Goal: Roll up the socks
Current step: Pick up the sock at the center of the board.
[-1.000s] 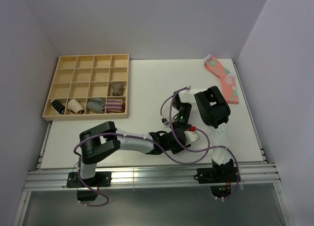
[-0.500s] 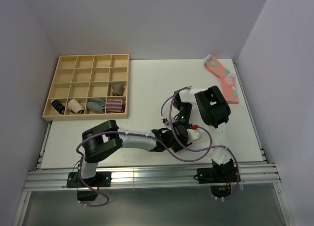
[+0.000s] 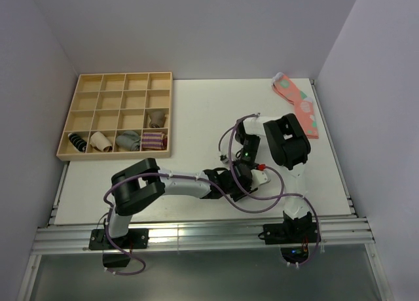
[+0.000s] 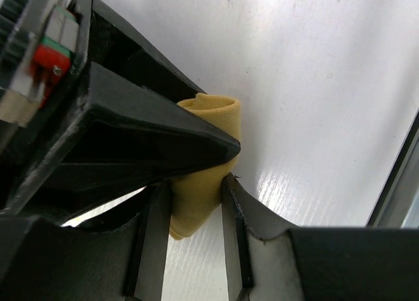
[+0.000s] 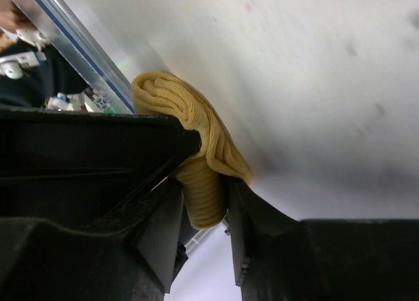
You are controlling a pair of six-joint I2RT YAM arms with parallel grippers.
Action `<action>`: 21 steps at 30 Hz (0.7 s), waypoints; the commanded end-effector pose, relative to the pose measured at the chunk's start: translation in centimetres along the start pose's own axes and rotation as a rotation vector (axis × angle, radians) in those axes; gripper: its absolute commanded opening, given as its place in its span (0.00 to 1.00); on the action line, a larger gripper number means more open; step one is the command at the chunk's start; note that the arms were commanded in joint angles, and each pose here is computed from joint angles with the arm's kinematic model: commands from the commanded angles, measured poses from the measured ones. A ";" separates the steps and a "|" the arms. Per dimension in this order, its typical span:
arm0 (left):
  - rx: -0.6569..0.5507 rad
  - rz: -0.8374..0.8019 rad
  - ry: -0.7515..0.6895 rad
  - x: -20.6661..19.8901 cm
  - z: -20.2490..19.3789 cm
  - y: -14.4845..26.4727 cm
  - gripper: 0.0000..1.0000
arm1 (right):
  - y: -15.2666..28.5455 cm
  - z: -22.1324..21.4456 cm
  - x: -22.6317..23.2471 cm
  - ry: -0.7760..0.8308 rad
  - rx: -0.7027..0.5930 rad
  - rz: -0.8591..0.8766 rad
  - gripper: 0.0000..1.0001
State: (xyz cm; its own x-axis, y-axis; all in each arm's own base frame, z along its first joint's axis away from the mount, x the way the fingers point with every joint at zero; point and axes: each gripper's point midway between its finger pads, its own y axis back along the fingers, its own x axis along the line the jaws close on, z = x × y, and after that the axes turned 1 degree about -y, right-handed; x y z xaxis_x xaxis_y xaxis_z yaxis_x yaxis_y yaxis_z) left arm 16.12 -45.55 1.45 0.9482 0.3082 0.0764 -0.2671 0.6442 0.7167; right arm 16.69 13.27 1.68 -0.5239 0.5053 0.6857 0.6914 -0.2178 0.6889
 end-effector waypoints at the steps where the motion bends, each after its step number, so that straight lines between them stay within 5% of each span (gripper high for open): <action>1: 0.332 -0.240 0.059 -5.7 -12.0 -1.6 0.00 | 1.3 4.0 -1.1 0.085 -0.210 -0.054 0.42; 10: 0.341 -0.252 0.071 -5.8 -12.2 -1.7 0.00 | 6.0 4.9 -0.3 0.102 -0.386 -0.080 0.58; 21: 0.353 -0.253 0.084 -5.7 -12.5 -1.8 0.00 | 11.5 5.2 -1.7 0.028 -0.605 -0.222 0.62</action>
State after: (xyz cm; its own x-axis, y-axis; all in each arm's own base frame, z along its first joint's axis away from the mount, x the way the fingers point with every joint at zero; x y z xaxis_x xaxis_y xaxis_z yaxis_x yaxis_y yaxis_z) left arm 15.14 -49.48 2.11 0.9743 0.2241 -0.0220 -0.1621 0.7661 0.6220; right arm 24.99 14.34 4.71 -0.6144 0.5376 0.5775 0.3220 -0.4973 0.8056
